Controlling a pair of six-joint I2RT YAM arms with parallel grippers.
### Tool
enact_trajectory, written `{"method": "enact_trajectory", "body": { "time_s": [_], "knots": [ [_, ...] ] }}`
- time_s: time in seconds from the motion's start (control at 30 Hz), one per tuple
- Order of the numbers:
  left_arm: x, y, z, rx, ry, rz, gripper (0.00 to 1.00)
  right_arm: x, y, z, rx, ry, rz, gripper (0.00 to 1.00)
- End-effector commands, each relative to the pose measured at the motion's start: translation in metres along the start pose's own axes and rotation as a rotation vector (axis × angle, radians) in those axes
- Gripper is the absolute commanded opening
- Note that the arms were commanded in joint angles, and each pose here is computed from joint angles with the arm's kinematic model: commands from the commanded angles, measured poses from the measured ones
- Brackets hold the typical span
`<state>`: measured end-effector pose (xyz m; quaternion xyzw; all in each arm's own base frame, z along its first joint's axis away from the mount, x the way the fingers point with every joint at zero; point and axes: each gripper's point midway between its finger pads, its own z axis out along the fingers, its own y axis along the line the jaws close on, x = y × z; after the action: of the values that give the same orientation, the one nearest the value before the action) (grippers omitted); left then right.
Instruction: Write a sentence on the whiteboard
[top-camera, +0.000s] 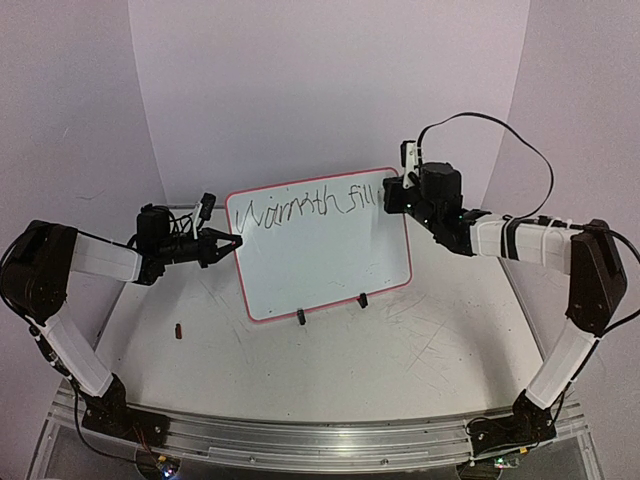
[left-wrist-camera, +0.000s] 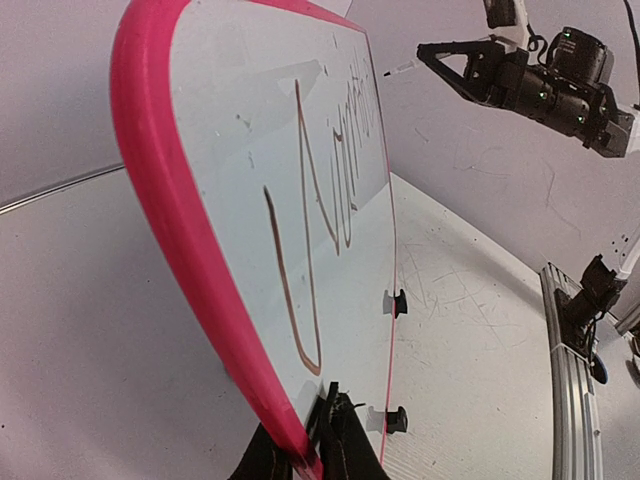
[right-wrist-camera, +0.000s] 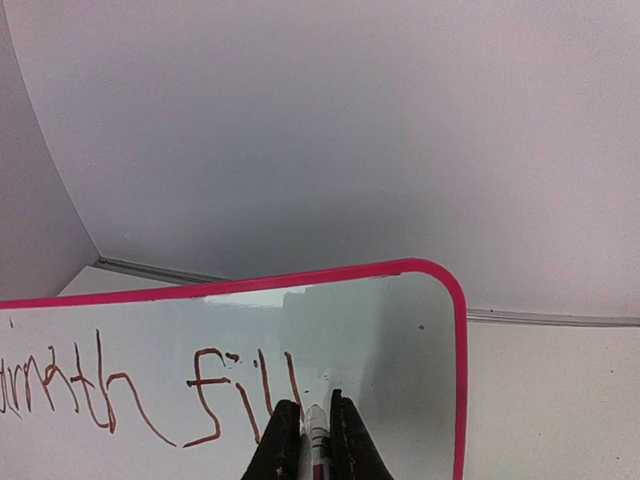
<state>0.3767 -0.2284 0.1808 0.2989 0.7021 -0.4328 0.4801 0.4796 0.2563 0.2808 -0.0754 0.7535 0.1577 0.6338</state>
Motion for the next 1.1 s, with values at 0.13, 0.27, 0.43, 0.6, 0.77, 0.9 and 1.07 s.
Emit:
{"method": "enact_trajectory", "body": {
  "time_s": [0.13, 0.27, 0.43, 0.6, 0.77, 0.9, 1.07],
  "knots": [
    [0.011, 0.024, 0.002, -0.126, 0.043, 0.109, 0.0, -0.019, -0.007, 0.004, 0.021, -0.068, 0.034, 0.0],
    [0.011, 0.024, 0.003, -0.122, 0.043, 0.108, 0.0, -0.02, -0.01, 0.006, 0.04, -0.077, 0.029, 0.0],
    [0.011, 0.023, 0.002, -0.123, 0.045, 0.11, 0.0, -0.022, -0.012, 0.01, 0.057, -0.088, 0.021, 0.0],
    [0.011, 0.022, 0.002, -0.12, 0.044, 0.115, 0.0, -0.023, -0.011, 0.014, 0.055, -0.098, 0.018, 0.0],
    [0.011, 0.023, 0.002, -0.122, 0.045, 0.114, 0.0, -0.026, -0.01, 0.016, 0.05, -0.122, 0.023, 0.0],
    [0.011, 0.022, 0.002, -0.12, 0.044, 0.116, 0.0, -0.024, -0.004, 0.02, 0.027, -0.116, 0.021, 0.0],
    [0.011, 0.023, 0.002, -0.119, 0.046, 0.116, 0.0, -0.021, 0.006, 0.021, 0.007, -0.108, 0.006, 0.0]
  ]
}}
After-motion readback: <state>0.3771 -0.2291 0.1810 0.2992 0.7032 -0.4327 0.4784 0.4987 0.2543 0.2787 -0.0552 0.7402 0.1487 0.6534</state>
